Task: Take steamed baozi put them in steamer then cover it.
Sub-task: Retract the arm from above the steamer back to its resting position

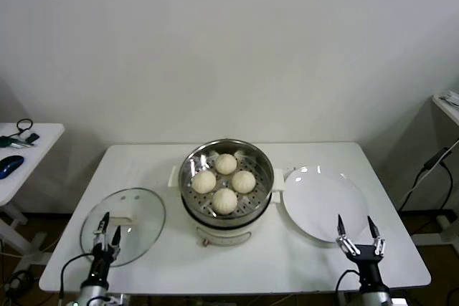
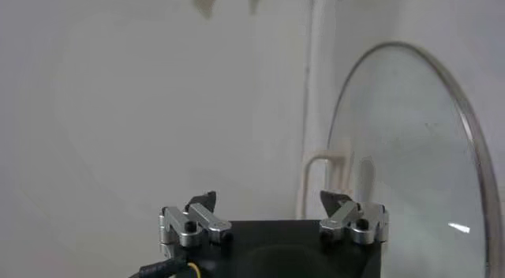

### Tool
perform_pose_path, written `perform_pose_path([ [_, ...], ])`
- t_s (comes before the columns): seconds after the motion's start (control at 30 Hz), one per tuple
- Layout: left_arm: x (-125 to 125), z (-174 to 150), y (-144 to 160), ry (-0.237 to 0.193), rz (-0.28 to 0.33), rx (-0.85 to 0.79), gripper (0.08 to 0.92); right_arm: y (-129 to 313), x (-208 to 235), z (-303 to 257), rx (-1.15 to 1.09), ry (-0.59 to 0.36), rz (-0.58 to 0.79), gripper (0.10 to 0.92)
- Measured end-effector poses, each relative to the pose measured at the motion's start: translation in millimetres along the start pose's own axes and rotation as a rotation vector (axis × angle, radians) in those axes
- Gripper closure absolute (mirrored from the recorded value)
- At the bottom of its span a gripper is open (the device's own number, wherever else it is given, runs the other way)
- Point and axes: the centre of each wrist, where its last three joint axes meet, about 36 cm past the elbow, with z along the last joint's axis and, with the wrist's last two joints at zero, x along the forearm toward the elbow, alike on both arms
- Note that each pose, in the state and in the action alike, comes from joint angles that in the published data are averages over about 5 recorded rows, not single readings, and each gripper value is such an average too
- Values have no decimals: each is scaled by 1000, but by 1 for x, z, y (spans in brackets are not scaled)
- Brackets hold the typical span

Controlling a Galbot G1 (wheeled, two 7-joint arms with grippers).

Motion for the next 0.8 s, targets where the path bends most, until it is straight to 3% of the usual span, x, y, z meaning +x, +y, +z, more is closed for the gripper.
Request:
perform_pose_path([
  [0.57,-43,14,-9,-1,-21,-78,181,6,14,0,1,-8,11,200],
  [0.8,-45,18,-15,-4,-2,-99,345,7,15,1,4,-10,10,200],
])
